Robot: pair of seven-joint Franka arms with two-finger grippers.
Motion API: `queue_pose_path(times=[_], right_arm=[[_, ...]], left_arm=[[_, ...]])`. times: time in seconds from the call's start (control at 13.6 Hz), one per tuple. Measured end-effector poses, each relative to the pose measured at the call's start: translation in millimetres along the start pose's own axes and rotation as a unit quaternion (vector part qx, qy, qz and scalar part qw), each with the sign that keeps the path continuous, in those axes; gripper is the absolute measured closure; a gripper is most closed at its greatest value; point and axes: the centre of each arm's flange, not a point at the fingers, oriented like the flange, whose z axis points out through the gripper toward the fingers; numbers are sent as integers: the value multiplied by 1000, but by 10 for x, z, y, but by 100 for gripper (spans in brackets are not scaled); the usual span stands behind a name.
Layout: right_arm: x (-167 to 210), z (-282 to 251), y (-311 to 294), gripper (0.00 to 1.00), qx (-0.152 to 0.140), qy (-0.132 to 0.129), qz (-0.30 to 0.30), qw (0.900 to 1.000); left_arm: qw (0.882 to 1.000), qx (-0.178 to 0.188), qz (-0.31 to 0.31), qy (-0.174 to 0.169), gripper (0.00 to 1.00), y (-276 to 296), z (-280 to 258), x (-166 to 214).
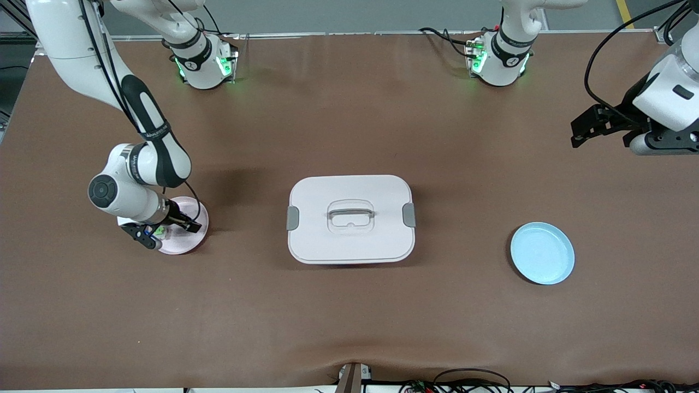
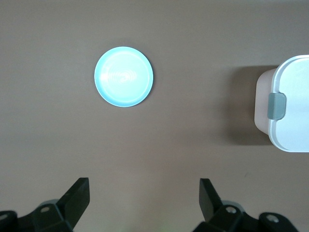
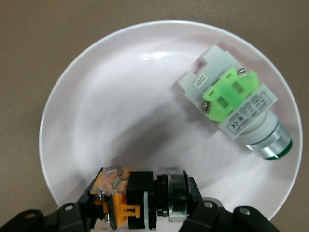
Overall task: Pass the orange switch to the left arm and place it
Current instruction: 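Close the right gripper on the orange switch and lift it, then carry the switch over the box with the right gripper while the left gripper approaches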
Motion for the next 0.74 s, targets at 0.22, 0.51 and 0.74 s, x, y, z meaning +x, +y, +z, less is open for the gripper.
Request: queue_pose_path(times=[0.22, 0.51, 0.74], right_arm=[[35, -186, -114, 27, 20, -41, 26, 999], [13, -526, -296, 27, 38, -74, 76, 994], [-227, -748, -722, 27, 43, -76, 119, 989]], left_arm=[[1000, -1, 6, 5, 0, 69, 14, 21], [1000, -21, 9, 12, 0, 146, 21, 56], [997, -69, 11, 11, 0, 251, -1, 49]])
